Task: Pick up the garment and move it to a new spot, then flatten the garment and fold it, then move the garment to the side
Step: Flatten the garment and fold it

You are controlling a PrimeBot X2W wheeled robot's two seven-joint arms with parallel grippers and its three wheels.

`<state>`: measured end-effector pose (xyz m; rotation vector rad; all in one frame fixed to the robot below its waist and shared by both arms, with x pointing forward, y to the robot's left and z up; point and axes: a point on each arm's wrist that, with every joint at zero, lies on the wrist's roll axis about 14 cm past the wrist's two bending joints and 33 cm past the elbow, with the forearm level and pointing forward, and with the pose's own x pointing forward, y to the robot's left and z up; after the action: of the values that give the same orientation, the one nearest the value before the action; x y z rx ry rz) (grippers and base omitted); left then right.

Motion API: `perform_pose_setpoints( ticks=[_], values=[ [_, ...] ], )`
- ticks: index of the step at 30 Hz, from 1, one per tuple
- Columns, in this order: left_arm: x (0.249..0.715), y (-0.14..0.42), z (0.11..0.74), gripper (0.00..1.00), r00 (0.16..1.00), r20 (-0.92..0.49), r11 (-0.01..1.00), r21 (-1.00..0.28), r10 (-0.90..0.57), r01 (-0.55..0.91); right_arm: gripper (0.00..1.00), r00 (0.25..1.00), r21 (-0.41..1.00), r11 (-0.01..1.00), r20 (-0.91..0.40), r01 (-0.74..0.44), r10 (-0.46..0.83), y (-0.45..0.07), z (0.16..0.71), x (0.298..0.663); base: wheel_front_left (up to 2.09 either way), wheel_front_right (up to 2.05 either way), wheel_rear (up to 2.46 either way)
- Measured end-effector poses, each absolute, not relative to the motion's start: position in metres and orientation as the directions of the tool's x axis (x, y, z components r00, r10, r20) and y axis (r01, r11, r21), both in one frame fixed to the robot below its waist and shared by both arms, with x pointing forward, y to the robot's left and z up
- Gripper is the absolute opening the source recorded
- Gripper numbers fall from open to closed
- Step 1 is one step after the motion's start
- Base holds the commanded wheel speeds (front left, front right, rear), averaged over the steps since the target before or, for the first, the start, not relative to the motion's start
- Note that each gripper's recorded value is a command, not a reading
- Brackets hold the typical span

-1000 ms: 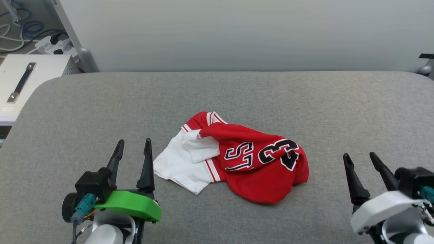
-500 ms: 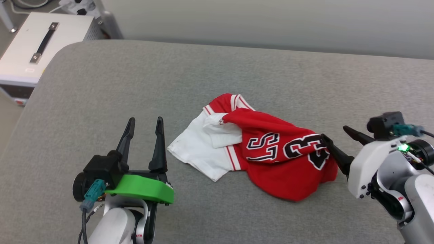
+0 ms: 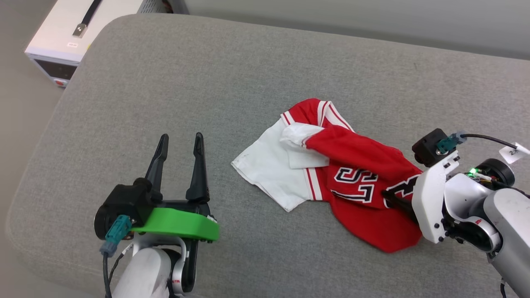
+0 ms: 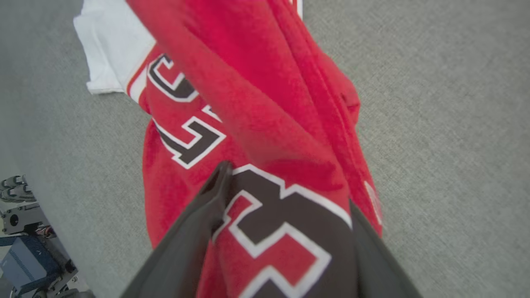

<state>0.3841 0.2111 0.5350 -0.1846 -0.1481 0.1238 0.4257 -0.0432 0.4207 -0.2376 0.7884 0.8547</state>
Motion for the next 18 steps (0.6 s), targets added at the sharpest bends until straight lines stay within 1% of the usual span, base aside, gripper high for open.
perform_pose_setpoints(
  ticks=[1,2,3,4,6,9,14,16,18],
  values=[
    [0.384,0.213,0.534,1.00,0.981,0.132,0.974,-0.194,0.141,-0.114,1.00,0.379,0.124,0.646,-0.720,-0.753,0.581,-0.043,0.416,0.424,0.00,0.00,0.00],
    [0.384,0.214,0.534,1.00,0.980,0.132,0.974,-0.194,0.146,-0.119,0.82,0.363,0.137,0.643,-0.729,-0.753,0.580,-0.042,0.413,0.422,0.00,0.00,0.00],
    [0.384,0.215,0.533,1.00,0.980,0.132,0.974,-0.193,0.149,-0.122,0.45,0.348,0.148,0.638,-0.734,-0.755,0.583,-0.040,0.411,0.421,0.00,0.00,0.00],
    [0.384,0.215,0.533,1.00,0.980,0.132,0.974,-0.191,0.149,-0.123,0.00,0.342,0.155,0.635,-0.734,-0.756,0.587,-0.038,0.411,0.421,0.00,0.00,0.00],
    [0.384,0.215,0.533,1.00,0.980,0.134,0.975,-0.188,0.148,-0.121,0.00,0.346,0.166,0.635,-0.722,-0.754,0.599,-0.036,0.414,0.422,0.00,0.00,0.00],
    [0.383,0.217,0.533,1.00,0.979,0.137,0.975,-0.185,0.152,-0.126,0.00,0.394,0.166,0.652,-0.679,-0.740,0.620,-0.037,0.425,0.432,0.00,0.00,0.00],
    [0.385,0.214,0.536,1.00,0.979,0.149,0.977,-0.186,0.138,-0.109,0.00,0.529,0.180,0.721,-0.566,-0.669,0.632,-0.052,0.455,0.456,0.00,0.00,0.00],
    [0.385,0.211,0.537,1.00,0.980,0.151,0.977,-0.188,0.131,-0.102,0.00,0.584,0.203,0.757,-0.525,-0.621,0.620,-0.064,0.465,0.464,0.00,0.00,0.00],
    [0.385,0.208,0.536,1.00,0.981,0.152,0.977,-0.190,0.121,-0.091,0.00,0.641,0.244,0.802,-0.495,-0.546,0.587,-0.085,0.467,0.467,0.00,0.00,0.00]
  ],
)
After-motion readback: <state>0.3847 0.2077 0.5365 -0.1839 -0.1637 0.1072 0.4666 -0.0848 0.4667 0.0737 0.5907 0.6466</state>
